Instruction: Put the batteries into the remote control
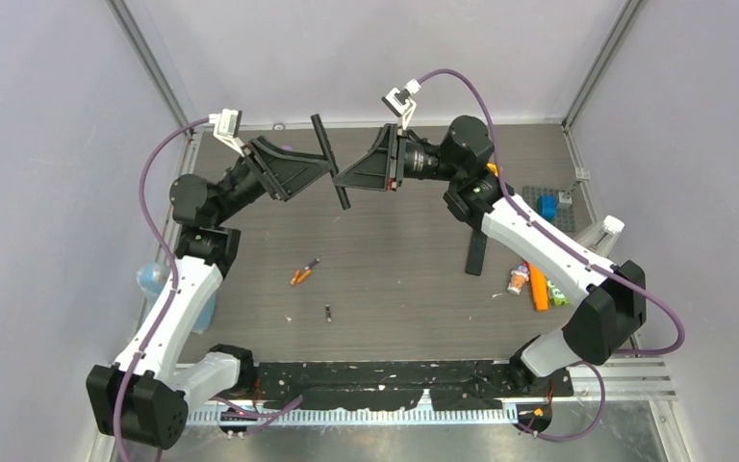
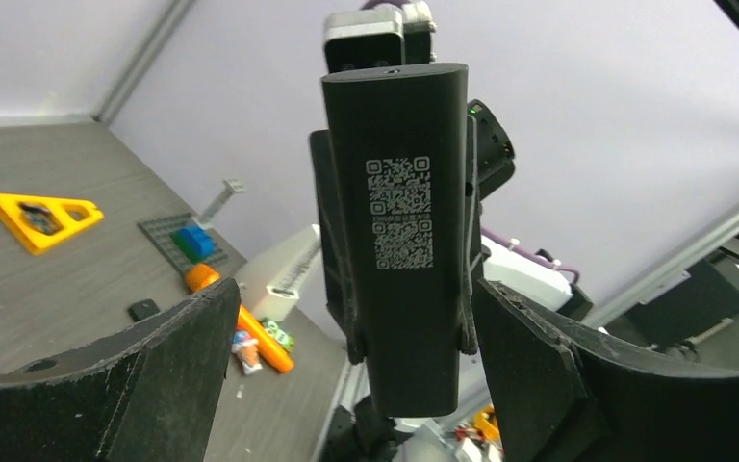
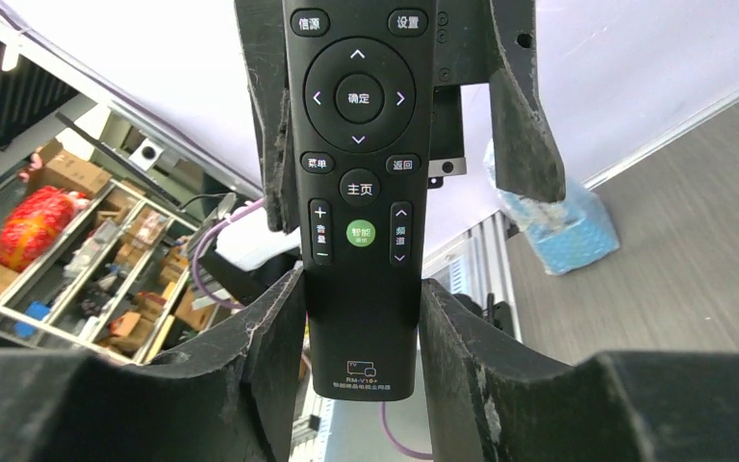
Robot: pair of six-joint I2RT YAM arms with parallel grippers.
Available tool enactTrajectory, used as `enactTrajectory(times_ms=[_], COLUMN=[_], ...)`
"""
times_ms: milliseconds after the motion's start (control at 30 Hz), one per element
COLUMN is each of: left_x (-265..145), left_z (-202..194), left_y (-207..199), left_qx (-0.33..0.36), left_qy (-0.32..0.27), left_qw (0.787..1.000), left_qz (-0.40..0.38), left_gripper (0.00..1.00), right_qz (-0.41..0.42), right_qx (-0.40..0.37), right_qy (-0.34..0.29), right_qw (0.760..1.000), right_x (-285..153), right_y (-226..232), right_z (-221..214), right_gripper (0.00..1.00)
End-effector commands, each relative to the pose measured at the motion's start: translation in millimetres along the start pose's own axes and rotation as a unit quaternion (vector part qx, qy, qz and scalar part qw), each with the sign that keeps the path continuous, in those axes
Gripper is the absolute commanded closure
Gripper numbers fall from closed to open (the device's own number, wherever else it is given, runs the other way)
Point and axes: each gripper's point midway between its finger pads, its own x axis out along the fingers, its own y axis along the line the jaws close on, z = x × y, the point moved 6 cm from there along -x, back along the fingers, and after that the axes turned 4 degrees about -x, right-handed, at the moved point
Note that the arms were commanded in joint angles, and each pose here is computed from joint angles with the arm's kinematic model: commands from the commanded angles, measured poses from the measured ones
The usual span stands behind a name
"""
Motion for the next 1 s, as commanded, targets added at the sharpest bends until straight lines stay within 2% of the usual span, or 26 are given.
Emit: enactTrajectory(times_ms=[0,167,300,533,767,833,867,900,933,967], left_x=[7.4,8.3,8.9,8.5,8.2,8.4,8.3,8.3,8.0,7.2], left_z=[2.8,-1.7,-2.9,-4.6,-8.0,-8.1,-8.5,-7.7,-6.6,-5.6], left_y=[-35.8,-29.4,-15.5,-6.4,1.4,3.3,5.3,5.4,5.3,5.0], left_qx=[0.025,0.017,-0.002,-0.020,-0.036,-0.042,-0.050,-0.055,-0.060,-0.067], left_qy=[0.011,0.001,-0.007,-0.011,-0.005,-0.005,-0.005,-0.008,-0.011,-0.017], left_qw=[0.997,0.998,1.000,1.000,0.999,0.998,0.998,0.997,0.996,0.995], left_qz=[-0.071,-0.062,-0.022,0.010,0.029,0.035,0.045,0.052,0.060,0.069], left_gripper=[0.09,0.09,0.20,0.33,0.75,0.95,1.00,1.00,1.00,1.00], right_qz=[0.033,0.012,0.009,-0.028,-0.038,-0.042,-0.048,-0.060,-0.077,-0.098], right_qx=[0.004,0.014,0.015,-0.003,0.016,0.011,0.008,-0.017,-0.018,-0.057], right_qy=[0.018,0.023,0.031,0.059,0.068,0.069,0.069,0.058,0.060,0.044], right_qw=[0.999,1.000,0.999,0.998,0.997,0.997,0.996,0.996,0.995,0.993], right_x=[2.4,3.2,2.6,-0.9,0.9,-0.2,-1.5,-3.8,-7.2,-11.1], right_y=[14.6,3.9,2.1,-2.7,-7.8,-8.3,-8.8,-9.7,-11.0,-9.8], right_z=[2.3,-2.3,-5.6,-10.3,-11.4,-12.3,-13.4,-12.4,-15.1,-11.2], right_gripper=[0.71,0.71,0.71,0.71,0.70,0.66,0.60,0.56,0.45,0.40])
